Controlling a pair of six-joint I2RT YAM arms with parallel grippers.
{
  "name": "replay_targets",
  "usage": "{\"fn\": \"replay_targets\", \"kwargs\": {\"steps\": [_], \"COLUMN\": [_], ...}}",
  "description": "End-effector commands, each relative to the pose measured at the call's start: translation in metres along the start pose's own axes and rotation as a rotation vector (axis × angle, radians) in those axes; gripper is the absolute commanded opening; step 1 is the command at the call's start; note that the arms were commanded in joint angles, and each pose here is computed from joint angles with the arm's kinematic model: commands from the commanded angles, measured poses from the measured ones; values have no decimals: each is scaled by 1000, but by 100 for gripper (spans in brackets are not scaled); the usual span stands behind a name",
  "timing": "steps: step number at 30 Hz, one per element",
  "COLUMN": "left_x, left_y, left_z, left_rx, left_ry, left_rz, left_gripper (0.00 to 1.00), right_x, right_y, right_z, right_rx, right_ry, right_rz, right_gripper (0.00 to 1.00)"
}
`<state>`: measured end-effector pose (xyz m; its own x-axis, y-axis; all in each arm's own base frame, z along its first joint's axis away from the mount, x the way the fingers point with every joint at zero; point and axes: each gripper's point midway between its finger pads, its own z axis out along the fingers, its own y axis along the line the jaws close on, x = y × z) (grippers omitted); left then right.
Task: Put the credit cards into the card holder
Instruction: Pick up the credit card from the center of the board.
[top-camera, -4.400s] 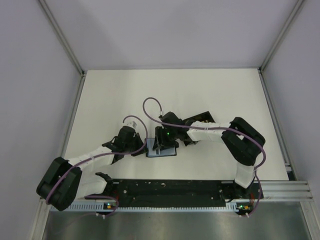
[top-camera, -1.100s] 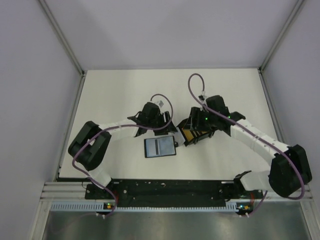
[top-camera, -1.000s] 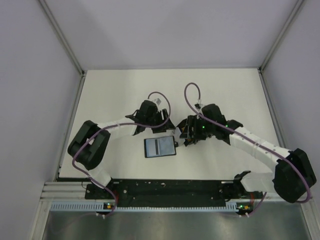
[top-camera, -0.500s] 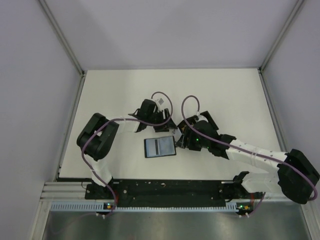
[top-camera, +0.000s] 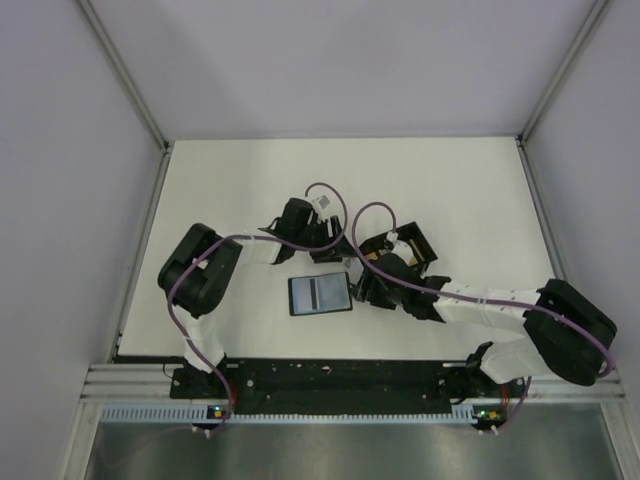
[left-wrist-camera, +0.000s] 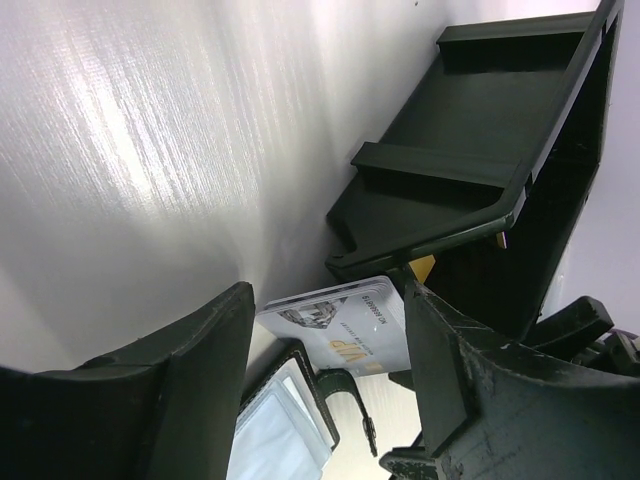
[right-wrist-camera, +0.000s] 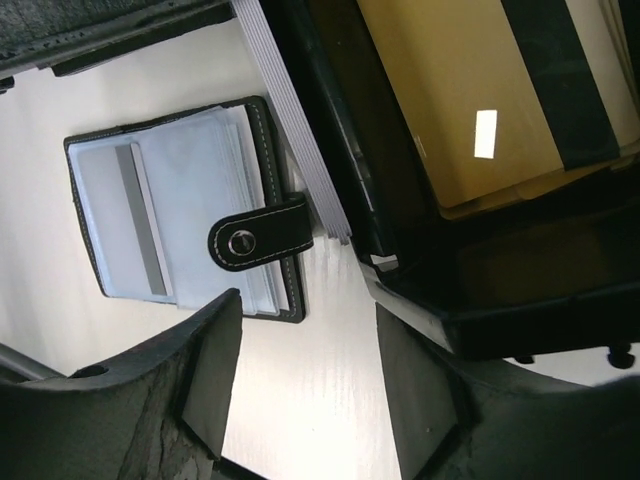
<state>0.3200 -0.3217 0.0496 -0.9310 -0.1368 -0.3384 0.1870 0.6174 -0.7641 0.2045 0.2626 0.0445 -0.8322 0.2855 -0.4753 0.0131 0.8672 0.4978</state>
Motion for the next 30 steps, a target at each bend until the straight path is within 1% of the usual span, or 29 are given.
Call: {"fn": "replay_targets", "kwargs": {"steps": [1, 5, 9, 11, 14, 19, 24, 30], "left_x": [-8, -3, 1, 0, 1, 7, 16, 22], "left_y": [-5, 0, 3, 3, 2, 2, 5, 5], "left_z": [4, 6, 7, 7, 7, 6, 5, 4], "left_rx": [39, 34, 38, 40, 45, 58, 67, 69], "left_ry": [-17, -9, -1, -2, -1, 10, 20, 30], "left_rz": [17, 3, -5, -6, -8, -18, -39, -45], "left_gripper": [65, 64, 61, 60, 59, 56, 54, 52], "right_x": [-12, -12, -9, -11, -13, -10, -20, -26], "right_y": [8, 6, 11, 15, 13, 10, 11, 18], "right_z": [9, 15, 20, 17, 13, 17, 17, 19], "right_rx": [-39, -38, -67, -90, -77, -93, -129, -182], "right_ry": [-99, -118, -109, -125, -161, -175, -248, -296], "right_rz": [43, 52, 54, 55, 65, 105, 137, 157], "right_gripper": [53, 53, 49, 48, 48, 47, 42, 42]}}
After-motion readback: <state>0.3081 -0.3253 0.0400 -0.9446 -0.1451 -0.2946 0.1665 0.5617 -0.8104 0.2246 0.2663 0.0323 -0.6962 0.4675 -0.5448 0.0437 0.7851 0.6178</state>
